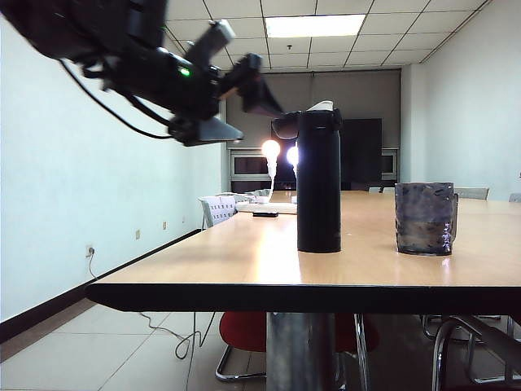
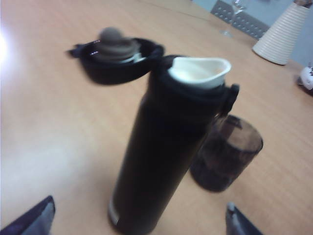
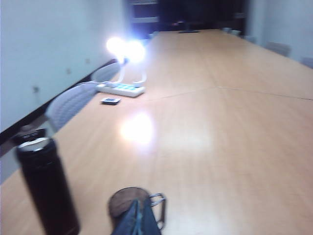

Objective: Pick up the black thermos cup, pour some water from it into the cup, and then put the thermos cup back on the table.

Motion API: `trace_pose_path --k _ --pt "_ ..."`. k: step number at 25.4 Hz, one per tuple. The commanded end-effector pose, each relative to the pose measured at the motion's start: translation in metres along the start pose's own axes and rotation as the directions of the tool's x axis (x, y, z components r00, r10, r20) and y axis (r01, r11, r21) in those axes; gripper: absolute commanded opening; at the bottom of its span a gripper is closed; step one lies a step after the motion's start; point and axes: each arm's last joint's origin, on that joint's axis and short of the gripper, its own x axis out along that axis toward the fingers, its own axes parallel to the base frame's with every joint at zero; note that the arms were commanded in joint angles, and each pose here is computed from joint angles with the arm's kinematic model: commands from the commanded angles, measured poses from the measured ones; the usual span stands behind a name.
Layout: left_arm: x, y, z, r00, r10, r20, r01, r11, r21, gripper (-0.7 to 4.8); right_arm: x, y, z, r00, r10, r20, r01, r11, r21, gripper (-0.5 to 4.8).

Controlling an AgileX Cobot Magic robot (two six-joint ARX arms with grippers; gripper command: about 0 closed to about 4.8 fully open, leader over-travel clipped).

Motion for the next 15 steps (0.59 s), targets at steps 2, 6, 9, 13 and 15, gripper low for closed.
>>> trace_pose_path --k 2,6,9,13,15 --pt "0.032 -0.004 -0.007 0.999 -0.032 -0.005 0.032 0.999 0.006 4.79 0.002 0.001 -0.011 0.988 0.075 -0.133 -0.074 0.997 0.015 -0.01" --pt "0.057 -0.002 -0.014 0.999 -0.034 -0.012 0.034 0.999 0.007 4.79 0.002 0.001 -0.017 0.978 0.088 -0.187 -0.085 0.996 0.025 -0.01" --pt "0.076 -0.001 -0.021 0.999 -0.036 -0.018 0.037 0.999 0.007 4.79 0.001 0.001 -0.016 0.979 0.088 -0.184 -0.085 0.996 0.024 -0.01" --pt "0.095 -0.002 -0.029 0.999 -0.048 -0.024 0.048 0.999 0.009 4.79 0.001 0.001 -0.016 0.979 0.089 -0.183 -0.086 0.996 0.024 -0.01" --pt "0.100 -0.004 -0.031 0.999 -0.049 -0.022 0.049 0.999 0.011 4.79 0.001 0.001 -0.016 0.979 0.088 -0.183 -0.085 0.996 0.024 -0.01"
